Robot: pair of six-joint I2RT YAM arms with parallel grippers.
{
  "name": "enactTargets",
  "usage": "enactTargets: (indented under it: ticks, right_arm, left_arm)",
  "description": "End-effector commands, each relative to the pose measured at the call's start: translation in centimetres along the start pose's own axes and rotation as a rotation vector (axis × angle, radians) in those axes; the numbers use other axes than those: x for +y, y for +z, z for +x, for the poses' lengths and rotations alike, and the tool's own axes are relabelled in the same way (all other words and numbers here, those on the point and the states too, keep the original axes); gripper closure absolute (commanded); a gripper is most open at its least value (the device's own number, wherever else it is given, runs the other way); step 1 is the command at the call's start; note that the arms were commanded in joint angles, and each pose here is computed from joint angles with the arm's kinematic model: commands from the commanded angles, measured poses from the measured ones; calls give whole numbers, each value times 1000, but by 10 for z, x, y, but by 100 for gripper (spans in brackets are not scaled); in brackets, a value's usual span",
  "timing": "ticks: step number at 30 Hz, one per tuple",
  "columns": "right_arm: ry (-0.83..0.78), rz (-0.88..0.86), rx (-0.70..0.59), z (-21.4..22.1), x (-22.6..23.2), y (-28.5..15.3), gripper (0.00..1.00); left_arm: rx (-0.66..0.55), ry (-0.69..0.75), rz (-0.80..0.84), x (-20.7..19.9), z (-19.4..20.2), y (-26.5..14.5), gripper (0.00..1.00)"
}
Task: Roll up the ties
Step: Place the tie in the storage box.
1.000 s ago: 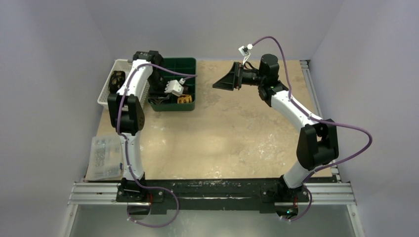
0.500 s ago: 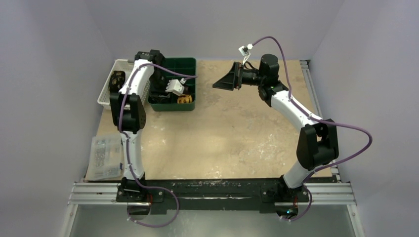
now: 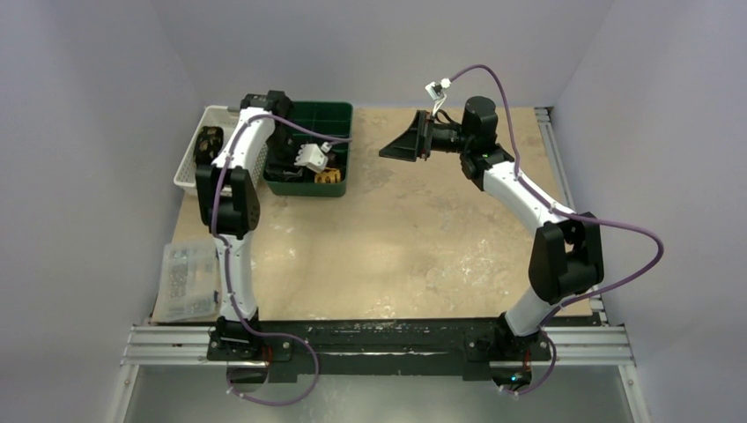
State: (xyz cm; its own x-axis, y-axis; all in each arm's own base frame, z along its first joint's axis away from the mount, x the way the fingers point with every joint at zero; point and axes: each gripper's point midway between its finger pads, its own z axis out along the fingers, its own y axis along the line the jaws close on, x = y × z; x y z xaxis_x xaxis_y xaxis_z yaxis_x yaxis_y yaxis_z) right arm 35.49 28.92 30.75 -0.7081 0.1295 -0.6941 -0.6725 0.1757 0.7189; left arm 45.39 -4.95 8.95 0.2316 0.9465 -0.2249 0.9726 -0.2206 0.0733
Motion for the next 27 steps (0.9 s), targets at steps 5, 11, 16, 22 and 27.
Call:
enactTargets:
  ticks: [5,11,16,22,27]
  right_arm:
    - [-62,-18,-31,-15,13,-1,1]
    - [-67,-21,-33,-17,13,0,1]
    - [-63,-19,-33,-16,13,-1,1]
    - [-65,-17,-31,-15,14,-2,1]
    - [-66,-2,-37,-16,9,-1,1]
  left_arm:
    - [0,2,-57,-2,-3,-19,100]
    - [22,-16,-186,21,2,-41,100]
    - [22,-11,-248,41,2,-55,100]
    - [5,25,-275,46,-6,-68,100]
    - [-65,-123,-299,41,-17,-76,100]
